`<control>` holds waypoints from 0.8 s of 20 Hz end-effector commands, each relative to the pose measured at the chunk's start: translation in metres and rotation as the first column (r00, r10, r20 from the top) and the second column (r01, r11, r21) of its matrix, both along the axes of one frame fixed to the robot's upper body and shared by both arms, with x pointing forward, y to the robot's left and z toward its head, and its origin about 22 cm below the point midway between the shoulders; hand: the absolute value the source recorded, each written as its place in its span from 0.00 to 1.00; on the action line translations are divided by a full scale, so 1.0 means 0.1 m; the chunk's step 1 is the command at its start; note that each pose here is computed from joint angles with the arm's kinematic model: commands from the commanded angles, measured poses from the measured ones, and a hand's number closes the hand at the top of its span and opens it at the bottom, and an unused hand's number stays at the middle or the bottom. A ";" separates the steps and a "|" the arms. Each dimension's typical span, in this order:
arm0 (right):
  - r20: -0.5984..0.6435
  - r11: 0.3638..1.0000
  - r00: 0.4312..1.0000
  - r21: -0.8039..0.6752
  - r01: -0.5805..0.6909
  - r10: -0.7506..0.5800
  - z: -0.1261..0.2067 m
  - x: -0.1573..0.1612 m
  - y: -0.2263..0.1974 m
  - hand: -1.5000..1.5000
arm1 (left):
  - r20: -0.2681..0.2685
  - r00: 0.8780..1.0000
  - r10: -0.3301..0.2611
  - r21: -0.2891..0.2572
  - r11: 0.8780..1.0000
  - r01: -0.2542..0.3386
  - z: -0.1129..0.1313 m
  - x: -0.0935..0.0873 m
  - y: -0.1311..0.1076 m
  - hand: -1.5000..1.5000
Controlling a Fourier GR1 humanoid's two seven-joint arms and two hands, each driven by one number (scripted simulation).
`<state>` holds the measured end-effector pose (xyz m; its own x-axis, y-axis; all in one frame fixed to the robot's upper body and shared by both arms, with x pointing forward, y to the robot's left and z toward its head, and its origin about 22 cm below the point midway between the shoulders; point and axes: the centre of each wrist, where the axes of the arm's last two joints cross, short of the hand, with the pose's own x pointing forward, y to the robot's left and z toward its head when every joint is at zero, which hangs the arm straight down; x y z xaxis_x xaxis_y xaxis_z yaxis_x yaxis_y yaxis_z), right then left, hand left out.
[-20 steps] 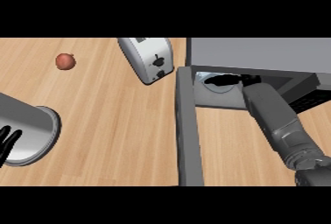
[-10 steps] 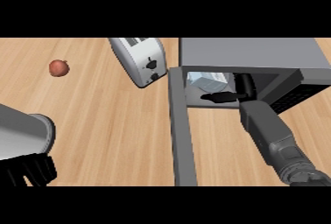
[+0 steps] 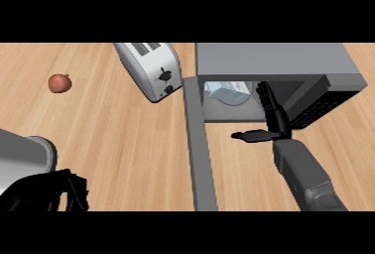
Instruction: Pick up the milk, place it into the microwave and close the microwave
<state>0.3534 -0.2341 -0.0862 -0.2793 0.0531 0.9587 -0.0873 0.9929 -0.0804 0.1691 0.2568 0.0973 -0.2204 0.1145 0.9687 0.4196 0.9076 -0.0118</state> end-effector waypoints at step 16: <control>-0.001 1.000 1.000 -0.001 0.028 -0.028 -0.25 -1.32 -0.74 0.00 | 0.019 0.973 -0.230 0.206 0.953 0.221 -0.28 0.71 -1.21 1.00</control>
<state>0.2467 -0.2989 -0.1166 -0.2637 0.0568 0.9629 -0.0558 0.9957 -0.0740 0.2276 0.1679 0.0821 -0.2495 0.0016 0.9684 0.5657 0.8118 0.1444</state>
